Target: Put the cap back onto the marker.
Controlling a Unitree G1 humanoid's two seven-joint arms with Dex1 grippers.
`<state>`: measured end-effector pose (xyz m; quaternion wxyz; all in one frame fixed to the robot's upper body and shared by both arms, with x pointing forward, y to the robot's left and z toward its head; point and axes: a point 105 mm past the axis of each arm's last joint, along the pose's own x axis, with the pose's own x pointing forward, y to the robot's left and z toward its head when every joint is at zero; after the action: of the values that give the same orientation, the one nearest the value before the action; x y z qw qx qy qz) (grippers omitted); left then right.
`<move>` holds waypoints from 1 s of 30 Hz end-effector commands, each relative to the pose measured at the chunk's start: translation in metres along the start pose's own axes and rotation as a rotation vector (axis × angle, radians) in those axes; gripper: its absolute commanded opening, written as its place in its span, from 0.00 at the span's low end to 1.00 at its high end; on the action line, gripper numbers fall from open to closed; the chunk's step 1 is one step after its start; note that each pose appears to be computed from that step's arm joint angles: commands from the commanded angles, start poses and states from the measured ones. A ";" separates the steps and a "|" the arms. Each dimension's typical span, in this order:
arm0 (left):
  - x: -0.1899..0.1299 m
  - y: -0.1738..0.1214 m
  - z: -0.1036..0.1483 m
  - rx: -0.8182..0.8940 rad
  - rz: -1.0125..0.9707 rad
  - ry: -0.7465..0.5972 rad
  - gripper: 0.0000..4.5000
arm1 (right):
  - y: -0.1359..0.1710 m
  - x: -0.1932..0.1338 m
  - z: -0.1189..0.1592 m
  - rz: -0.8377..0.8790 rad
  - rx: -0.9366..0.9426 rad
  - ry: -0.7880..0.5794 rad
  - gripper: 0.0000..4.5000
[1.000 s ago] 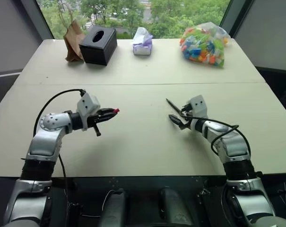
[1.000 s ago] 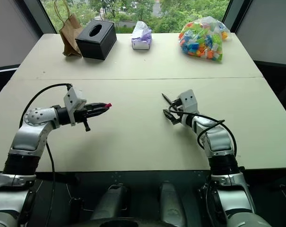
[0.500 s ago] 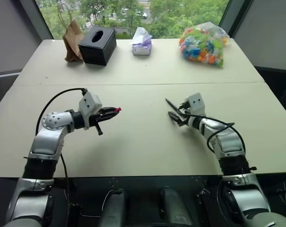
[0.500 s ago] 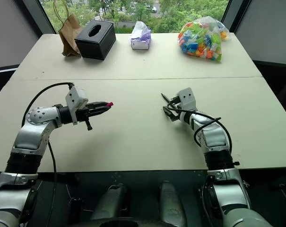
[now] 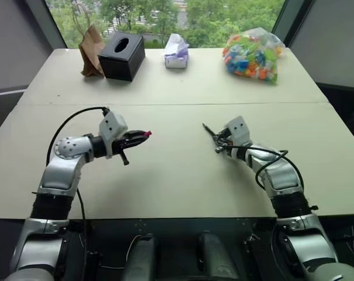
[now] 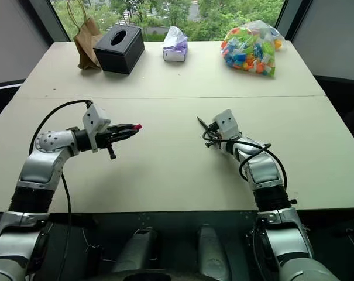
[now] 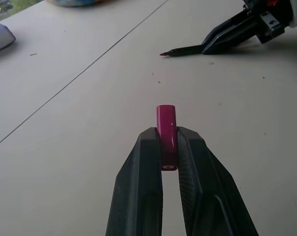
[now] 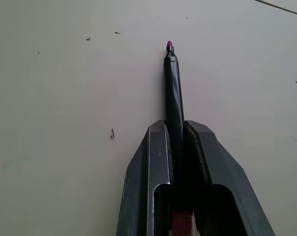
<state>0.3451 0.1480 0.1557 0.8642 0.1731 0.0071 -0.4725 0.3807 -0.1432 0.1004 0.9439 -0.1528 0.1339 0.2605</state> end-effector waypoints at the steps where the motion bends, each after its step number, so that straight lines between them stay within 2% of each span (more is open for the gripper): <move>1: 0.010 -0.006 0.004 0.030 -0.059 -0.016 0.00 | 0.011 -0.010 0.034 0.071 -0.171 -0.099 0.01; 5: 0.024 -0.007 0.014 0.089 -0.100 -0.049 0.00 | 0.014 -0.028 0.062 0.151 -0.362 -0.154 0.01; 10: 0.035 -0.020 0.015 0.184 -0.206 -0.045 0.00 | 0.039 -0.049 0.067 0.346 -0.564 -0.132 0.01; 16: 0.041 -0.030 0.018 0.205 -0.253 -0.060 0.00 | 0.065 -0.053 0.069 0.458 -0.611 -0.144 0.01; 30: 0.033 -0.030 0.011 0.208 -0.258 -0.033 0.00 | 0.058 -0.054 0.074 0.458 -0.671 -0.131 0.01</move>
<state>0.3390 0.1016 0.1426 0.7775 0.2387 -0.0161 -0.5816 0.3177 -0.0943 0.1574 0.7699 -0.3865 0.0393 0.5063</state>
